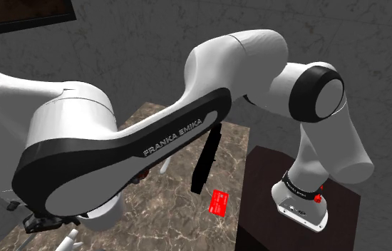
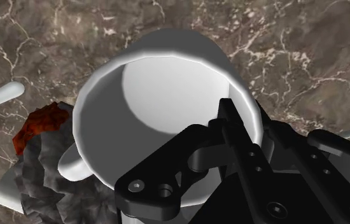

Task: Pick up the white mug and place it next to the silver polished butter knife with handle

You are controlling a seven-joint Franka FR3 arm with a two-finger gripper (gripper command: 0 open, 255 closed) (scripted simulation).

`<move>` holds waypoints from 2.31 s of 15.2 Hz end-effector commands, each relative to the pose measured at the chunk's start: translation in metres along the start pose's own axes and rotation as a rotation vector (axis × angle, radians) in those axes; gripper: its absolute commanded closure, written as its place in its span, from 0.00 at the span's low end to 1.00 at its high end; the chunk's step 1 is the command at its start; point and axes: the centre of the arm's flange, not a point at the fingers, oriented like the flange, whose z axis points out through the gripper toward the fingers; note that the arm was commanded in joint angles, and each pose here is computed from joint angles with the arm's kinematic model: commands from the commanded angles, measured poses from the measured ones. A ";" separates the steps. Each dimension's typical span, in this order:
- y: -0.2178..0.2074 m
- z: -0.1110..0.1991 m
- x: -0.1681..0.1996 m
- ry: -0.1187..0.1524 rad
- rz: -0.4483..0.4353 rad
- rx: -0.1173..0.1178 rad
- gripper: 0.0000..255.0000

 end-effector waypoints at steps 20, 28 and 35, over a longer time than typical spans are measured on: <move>-0.004 0.082 -0.006 0.000 0.000 0.001 1.00; -0.004 0.082 -0.006 0.000 0.000 0.001 0.00; -0.004 0.032 -0.006 0.000 0.000 0.001 0.00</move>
